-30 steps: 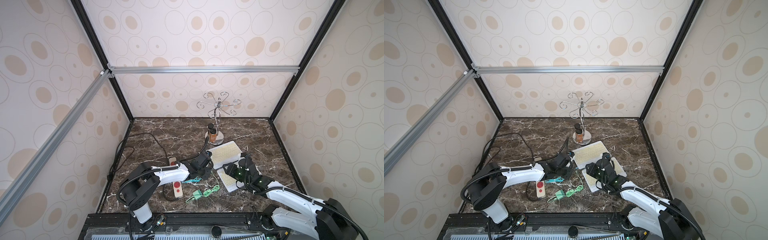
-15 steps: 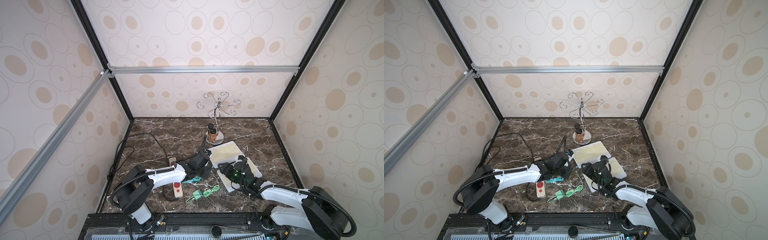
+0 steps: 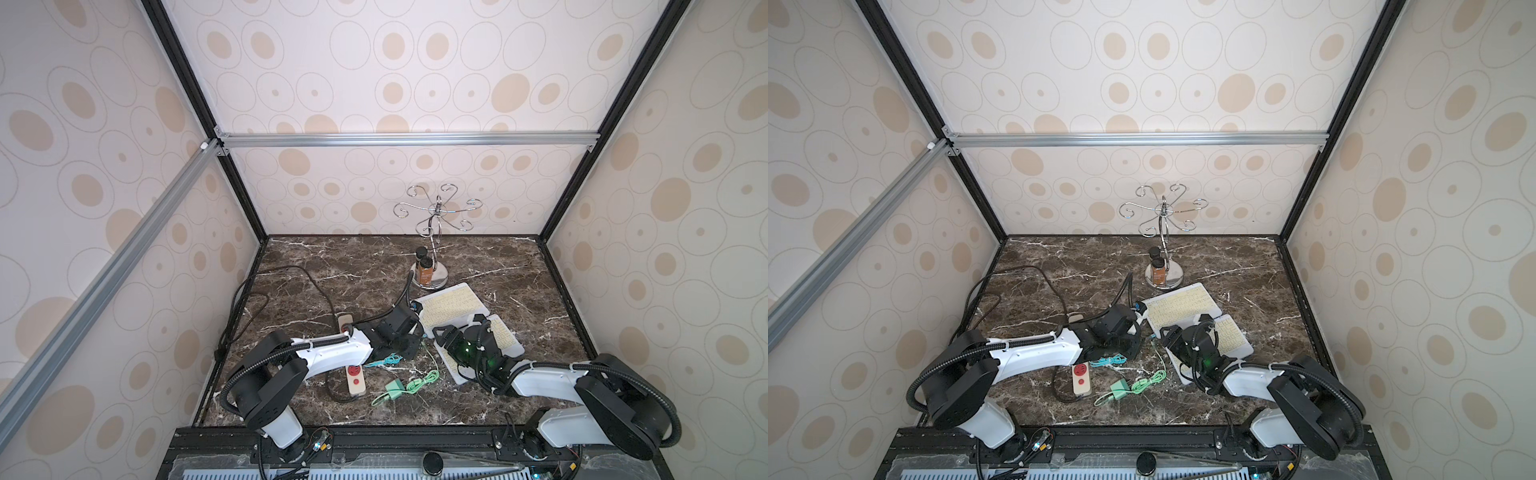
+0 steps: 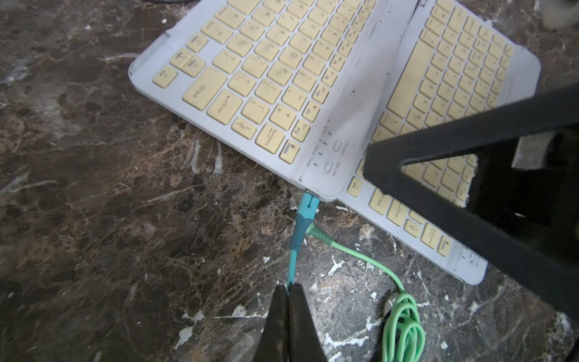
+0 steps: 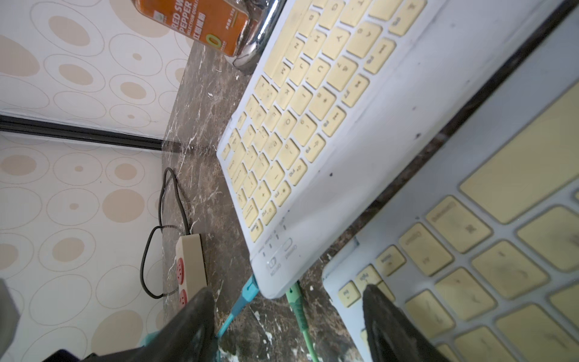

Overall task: Unplug the wireless keyboard
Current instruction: Pick up the keyboard from the center of the board.

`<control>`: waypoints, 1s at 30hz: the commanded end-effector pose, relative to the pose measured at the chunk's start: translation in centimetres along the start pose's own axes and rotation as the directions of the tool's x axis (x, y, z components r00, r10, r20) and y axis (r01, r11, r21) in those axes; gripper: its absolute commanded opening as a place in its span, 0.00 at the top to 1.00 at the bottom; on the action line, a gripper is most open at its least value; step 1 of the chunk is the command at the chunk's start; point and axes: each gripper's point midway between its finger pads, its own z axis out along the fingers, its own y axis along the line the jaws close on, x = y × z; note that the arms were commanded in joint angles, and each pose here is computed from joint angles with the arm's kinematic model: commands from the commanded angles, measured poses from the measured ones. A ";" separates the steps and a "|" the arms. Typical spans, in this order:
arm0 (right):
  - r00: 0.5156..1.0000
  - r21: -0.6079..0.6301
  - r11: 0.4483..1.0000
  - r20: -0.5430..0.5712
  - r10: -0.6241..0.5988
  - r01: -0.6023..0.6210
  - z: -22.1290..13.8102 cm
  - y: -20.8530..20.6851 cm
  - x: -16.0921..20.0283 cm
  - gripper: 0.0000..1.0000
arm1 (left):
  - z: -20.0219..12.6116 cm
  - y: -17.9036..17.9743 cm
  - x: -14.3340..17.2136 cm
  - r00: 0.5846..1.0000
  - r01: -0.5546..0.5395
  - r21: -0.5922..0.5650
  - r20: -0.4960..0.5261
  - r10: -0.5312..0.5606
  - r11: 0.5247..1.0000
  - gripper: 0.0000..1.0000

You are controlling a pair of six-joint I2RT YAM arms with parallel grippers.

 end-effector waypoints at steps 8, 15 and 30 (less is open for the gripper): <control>0.998 -0.057 0.997 0.038 0.057 -0.054 2.0 2.0 -0.8 0.26 | -0.9 -0.4 -1.4 0.999 -0.001 0.023 0.049 -0.001 1.000 1.00; 0.992 -0.098 0.991 0.076 0.100 -0.093 3.6 1.8 -1.2 0.29 | -0.8 -0.5 -1.4 0.999 -0.002 0.030 0.044 0.001 1.000 1.00; 0.982 -0.179 0.979 0.146 0.120 -0.093 3.5 3.1 -2.5 0.65 | -0.7 -0.6 -1.4 0.999 -0.003 0.033 0.043 0.002 0.999 1.00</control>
